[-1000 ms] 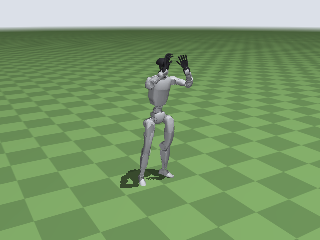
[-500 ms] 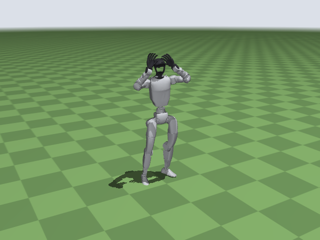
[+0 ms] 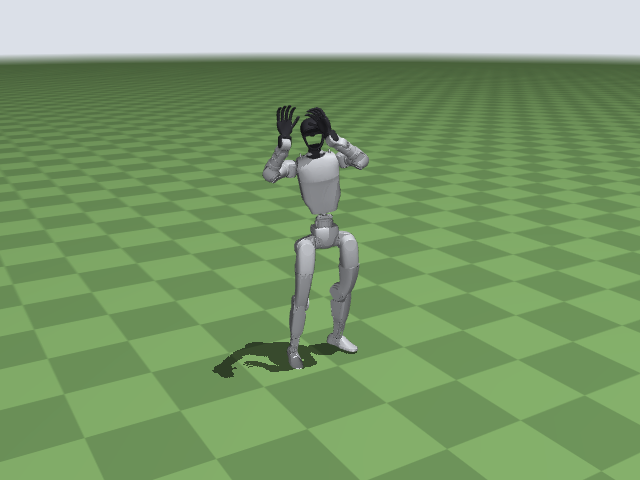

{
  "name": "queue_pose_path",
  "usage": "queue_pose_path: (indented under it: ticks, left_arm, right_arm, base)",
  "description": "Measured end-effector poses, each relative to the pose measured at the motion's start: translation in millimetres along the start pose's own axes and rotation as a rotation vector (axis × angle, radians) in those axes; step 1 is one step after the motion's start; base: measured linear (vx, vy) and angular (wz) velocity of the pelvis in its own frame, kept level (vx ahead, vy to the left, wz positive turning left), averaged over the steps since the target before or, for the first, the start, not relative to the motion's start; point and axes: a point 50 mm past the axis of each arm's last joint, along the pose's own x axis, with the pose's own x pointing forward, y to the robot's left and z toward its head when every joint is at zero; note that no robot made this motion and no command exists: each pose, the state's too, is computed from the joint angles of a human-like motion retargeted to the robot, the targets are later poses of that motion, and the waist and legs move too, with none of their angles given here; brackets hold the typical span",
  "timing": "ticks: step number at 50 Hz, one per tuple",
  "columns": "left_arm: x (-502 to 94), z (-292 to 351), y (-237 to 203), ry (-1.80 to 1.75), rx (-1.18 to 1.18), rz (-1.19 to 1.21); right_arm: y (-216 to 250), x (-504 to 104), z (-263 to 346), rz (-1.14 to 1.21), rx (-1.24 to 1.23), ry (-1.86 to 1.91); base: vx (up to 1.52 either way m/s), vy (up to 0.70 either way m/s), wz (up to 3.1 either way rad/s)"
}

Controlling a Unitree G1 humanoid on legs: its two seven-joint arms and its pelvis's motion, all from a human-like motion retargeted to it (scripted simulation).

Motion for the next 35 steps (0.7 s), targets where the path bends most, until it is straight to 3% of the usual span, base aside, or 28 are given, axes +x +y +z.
queue_pose_path:
  ticks: [4,9,15,21,27,31,35]
  left_arm:
    - [-27.2,26.8,50.5,-0.145,-0.001,-0.010]
    - [0.4,19.6,43.2,-0.178,0.089,-0.071]
    - [50.8,-30.2,-14.8,0.044,0.160,-0.193]
    - [41.0,-47.8,-20.5,0.251,-0.032,-0.131]
    - [-37.6,-6.4,33.9,0.181,-0.218,0.005]
    - [-114.2,15.9,89.7,0.288,-0.105,-0.023]
    - [-145.8,22.5,123.2,0.419,-0.016,-0.048]
  right_arm:
    - [-47.4,-22.6,35.0,-0.007,0.170,-0.179]
    - [-67.5,-15.4,58.8,-0.048,0.243,-0.255]
    - [-30.3,44.1,44.2,-0.149,0.076,-0.140]
    - [22.0,51.3,50.2,0.059,0.285,0.048]
    - [-4.8,-5.5,65.9,0.108,0.372,-0.073]
    - [-56.0,-71.2,64.7,0.137,0.500,-0.030]
    - [-86.6,-92.8,61.9,0.138,0.490,-0.011]
  base:
    - [0.03,-0.06,0.22]
    - [0.02,-0.05,0.18]
    - [0.00,-0.03,-0.01]
    - [0.00,0.00,0.00]
    - [-0.03,0.01,0.21]
    - [-0.01,-0.01,0.25]
    - [-0.02,0.01,0.27]
